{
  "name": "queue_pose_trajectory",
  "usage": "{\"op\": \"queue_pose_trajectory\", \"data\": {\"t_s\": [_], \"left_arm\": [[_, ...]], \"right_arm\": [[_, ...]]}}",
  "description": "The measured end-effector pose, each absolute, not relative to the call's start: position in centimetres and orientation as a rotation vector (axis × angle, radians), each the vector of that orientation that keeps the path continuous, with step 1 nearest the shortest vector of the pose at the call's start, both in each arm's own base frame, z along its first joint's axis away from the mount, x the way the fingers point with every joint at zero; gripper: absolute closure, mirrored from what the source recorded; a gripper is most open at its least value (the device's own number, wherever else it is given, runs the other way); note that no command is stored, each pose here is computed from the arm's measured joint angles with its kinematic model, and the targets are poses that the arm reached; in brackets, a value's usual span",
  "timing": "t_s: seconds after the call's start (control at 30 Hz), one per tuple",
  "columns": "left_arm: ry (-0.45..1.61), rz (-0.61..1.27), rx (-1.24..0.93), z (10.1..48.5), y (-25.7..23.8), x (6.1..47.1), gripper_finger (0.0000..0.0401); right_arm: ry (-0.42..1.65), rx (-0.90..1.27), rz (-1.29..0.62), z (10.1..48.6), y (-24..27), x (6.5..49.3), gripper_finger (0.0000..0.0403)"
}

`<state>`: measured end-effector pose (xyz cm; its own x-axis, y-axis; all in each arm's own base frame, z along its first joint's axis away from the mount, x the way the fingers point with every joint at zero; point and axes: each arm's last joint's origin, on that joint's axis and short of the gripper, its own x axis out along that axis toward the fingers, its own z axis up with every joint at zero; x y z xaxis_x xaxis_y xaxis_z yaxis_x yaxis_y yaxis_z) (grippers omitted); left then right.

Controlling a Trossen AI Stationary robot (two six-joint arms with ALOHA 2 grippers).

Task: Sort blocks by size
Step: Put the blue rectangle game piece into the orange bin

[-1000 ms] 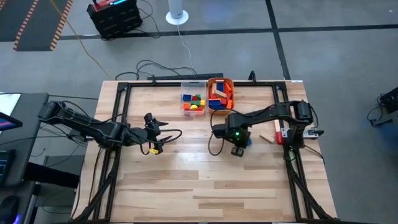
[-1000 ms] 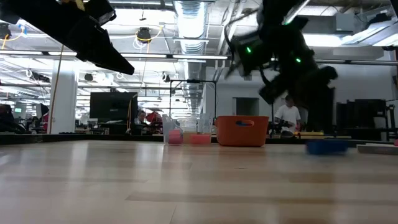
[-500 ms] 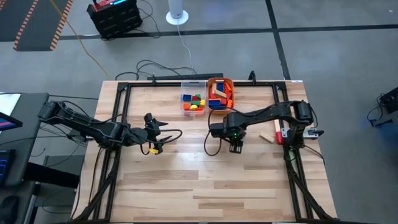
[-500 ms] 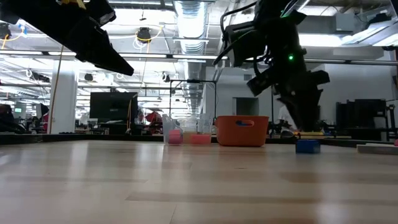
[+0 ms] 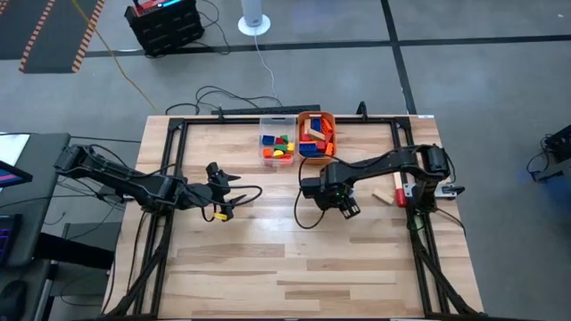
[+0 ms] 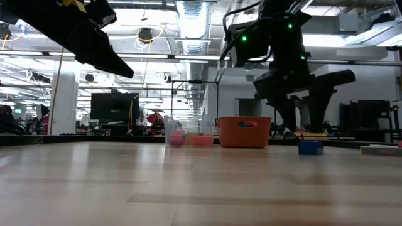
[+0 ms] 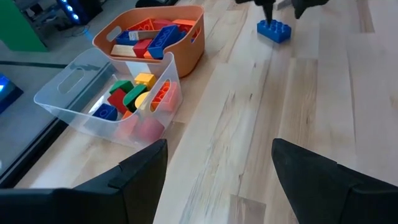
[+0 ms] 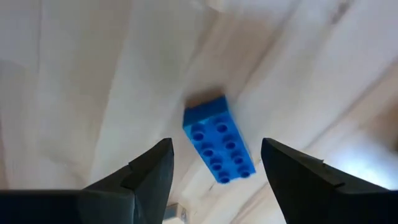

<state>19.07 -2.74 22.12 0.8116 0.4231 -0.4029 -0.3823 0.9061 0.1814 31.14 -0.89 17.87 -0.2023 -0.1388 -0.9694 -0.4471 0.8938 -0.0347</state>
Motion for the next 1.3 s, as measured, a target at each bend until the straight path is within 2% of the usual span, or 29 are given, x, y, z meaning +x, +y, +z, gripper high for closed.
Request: {"op": "queue_pose_trajectory", "data": {"t_s": [0.2, 0.47, 0.57, 0.73, 0.77, 0.97, 1.2, 1.3], "left_arm": [[0.464, 0.434, 0.087, 22.0, -2.7, 19.0, 0.0121], [0.460, 0.434, 0.085, 22.0, -2.7, 19.0, 0.0121], [0.460, 0.434, 0.085, 22.0, -2.7, 19.0, 0.0121], [0.456, 0.433, 0.090, 22.1, -2.7, 19.0, 0.0121], [0.453, 0.433, 0.088, 22.1, -2.7, 19.0, 0.0121], [0.446, 0.432, 0.088, 22.2, -2.7, 19.1, 0.0121], [0.433, 0.430, 0.091, 22.3, -2.8, 19.2, 0.0121], [0.434, 0.430, 0.092, 22.3, -2.8, 19.2, 0.0121]], "right_arm": [[1.830, -0.496, 0.384, 15.6, -1.1, 29.6, 0.0127], [1.848, -0.592, 0.362, 13.2, -1.3, 28.2, 0.0137], [1.841, -0.607, 0.364, 13.1, -1.1, 28.2, 0.0162], [1.790, -0.616, 0.349, 14.0, -0.8, 29.3, 0.0243], [1.769, -0.619, 0.343, 14.3, -0.7, 29.7, 0.0244], [1.535, -0.629, 0.251, 17.1, -0.8, 33.4, 0.0244], [1.076, -0.465, -0.072, 21.6, -4.4, 38.6, 0.0244], [0.951, -0.391, -0.156, 22.8, -6.5, 39.4, 0.0244]]}}
